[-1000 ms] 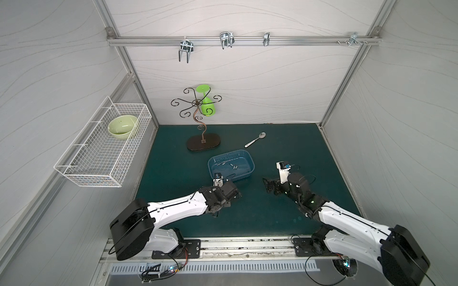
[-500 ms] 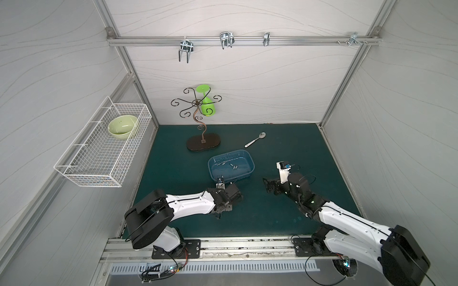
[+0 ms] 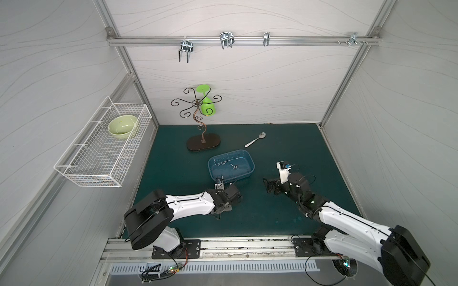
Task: Put the bit on the desktop into the storage box
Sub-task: Pick up the screwdriver bit from the center of the board.
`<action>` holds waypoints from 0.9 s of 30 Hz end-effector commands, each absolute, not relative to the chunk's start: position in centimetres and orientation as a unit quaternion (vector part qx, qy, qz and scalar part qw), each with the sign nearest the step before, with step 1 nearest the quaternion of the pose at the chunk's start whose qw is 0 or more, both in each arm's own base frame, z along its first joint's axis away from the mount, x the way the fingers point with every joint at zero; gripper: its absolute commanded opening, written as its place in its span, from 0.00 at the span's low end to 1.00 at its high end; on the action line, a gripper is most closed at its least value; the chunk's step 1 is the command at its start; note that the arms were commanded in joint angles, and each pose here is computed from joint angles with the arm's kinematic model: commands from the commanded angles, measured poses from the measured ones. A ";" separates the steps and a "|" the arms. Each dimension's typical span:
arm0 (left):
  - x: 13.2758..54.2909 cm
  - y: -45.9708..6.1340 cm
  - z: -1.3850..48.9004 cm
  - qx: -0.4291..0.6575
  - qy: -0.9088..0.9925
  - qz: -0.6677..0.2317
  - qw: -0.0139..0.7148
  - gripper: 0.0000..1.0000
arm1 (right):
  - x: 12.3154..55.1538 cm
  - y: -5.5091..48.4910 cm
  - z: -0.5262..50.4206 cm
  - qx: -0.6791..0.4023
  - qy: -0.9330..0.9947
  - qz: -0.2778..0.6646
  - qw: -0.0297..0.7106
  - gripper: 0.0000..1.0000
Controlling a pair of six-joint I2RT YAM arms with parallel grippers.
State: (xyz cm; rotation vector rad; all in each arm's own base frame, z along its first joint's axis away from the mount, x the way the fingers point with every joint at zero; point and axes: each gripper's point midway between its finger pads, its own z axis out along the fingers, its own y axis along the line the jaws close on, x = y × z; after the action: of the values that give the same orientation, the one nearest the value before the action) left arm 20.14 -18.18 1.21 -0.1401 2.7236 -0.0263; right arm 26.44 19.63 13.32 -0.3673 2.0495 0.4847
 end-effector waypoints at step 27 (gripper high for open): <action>22.0 -19.7 9.1 -0.029 0.956 -0.086 0.279 0.00 | 26.9 19.4 13.8 -0.139 0.836 0.198 0.493 0.99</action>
State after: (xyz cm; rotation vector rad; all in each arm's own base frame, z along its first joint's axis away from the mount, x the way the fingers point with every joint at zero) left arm 20.51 -18.82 5.87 -0.1140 2.6289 -0.2071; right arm 26.65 19.72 12.81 -0.3613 2.0623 0.4795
